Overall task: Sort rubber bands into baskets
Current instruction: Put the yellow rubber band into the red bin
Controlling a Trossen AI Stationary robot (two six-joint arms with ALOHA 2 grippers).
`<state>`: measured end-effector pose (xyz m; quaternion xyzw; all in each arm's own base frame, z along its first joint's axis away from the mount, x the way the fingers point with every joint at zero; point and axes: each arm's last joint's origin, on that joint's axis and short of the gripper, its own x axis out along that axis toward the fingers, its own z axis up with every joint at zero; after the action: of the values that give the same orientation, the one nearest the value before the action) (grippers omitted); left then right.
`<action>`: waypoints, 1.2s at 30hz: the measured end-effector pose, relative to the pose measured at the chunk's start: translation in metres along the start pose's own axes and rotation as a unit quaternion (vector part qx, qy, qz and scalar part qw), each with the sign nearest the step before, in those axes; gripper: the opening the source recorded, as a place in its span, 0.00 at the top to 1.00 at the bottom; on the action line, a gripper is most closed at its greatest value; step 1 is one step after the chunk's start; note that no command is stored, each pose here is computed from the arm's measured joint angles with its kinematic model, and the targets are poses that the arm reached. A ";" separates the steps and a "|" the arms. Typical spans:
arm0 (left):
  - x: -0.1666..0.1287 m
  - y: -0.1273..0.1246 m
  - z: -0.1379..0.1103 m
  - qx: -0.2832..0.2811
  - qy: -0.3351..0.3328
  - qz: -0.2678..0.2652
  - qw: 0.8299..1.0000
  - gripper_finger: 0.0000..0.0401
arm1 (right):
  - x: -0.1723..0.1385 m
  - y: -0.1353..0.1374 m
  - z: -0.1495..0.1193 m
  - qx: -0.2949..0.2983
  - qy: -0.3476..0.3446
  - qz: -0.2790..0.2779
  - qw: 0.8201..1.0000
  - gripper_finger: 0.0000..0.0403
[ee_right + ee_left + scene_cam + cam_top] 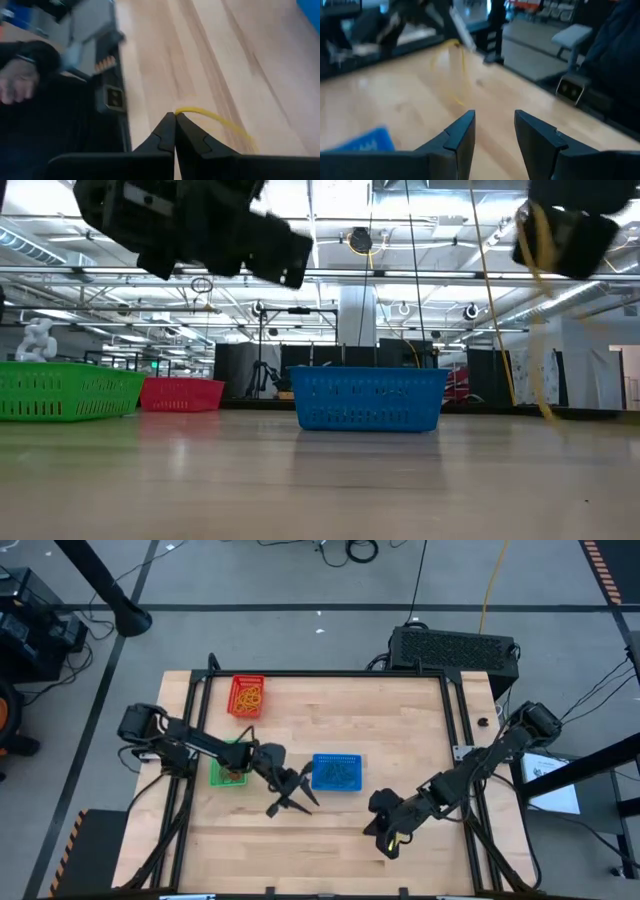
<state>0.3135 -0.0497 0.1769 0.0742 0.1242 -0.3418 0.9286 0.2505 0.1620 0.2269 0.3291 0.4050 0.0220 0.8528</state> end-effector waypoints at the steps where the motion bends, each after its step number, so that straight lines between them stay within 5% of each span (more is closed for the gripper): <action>1: 0.003 -0.002 0.002 0.010 -0.014 -0.003 1.000 0.64 | 0.000 0.003 0.002 -0.013 -0.015 0.010 1.000 1.00; 6: 0.013 -0.015 0.013 0.032 -0.059 -0.011 0.998 0.64 | -0.002 0.014 0.012 -0.079 -0.093 0.048 0.991 1.00; 18: 0.019 -0.023 0.020 -0.007 -0.070 0.063 0.996 0.62 | -0.010 0.027 0.037 -0.191 -0.230 0.084 0.951 1.00; 30: 0.028 -0.019 0.025 -0.015 -0.060 0.139 0.988 0.28 | -0.009 0.015 0.055 -0.204 -0.256 0.042 0.944 1.00; 36: 0.032 -0.014 0.027 -0.045 -0.066 0.172 0.982 0.23 | -0.009 0.009 0.062 -0.206 -0.264 0.028 0.942 1.00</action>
<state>0.3323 -0.0858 0.1930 0.0300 0.0635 -0.1752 0.9820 0.2906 0.1322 0.2661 0.1514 0.1425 0.0417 0.9773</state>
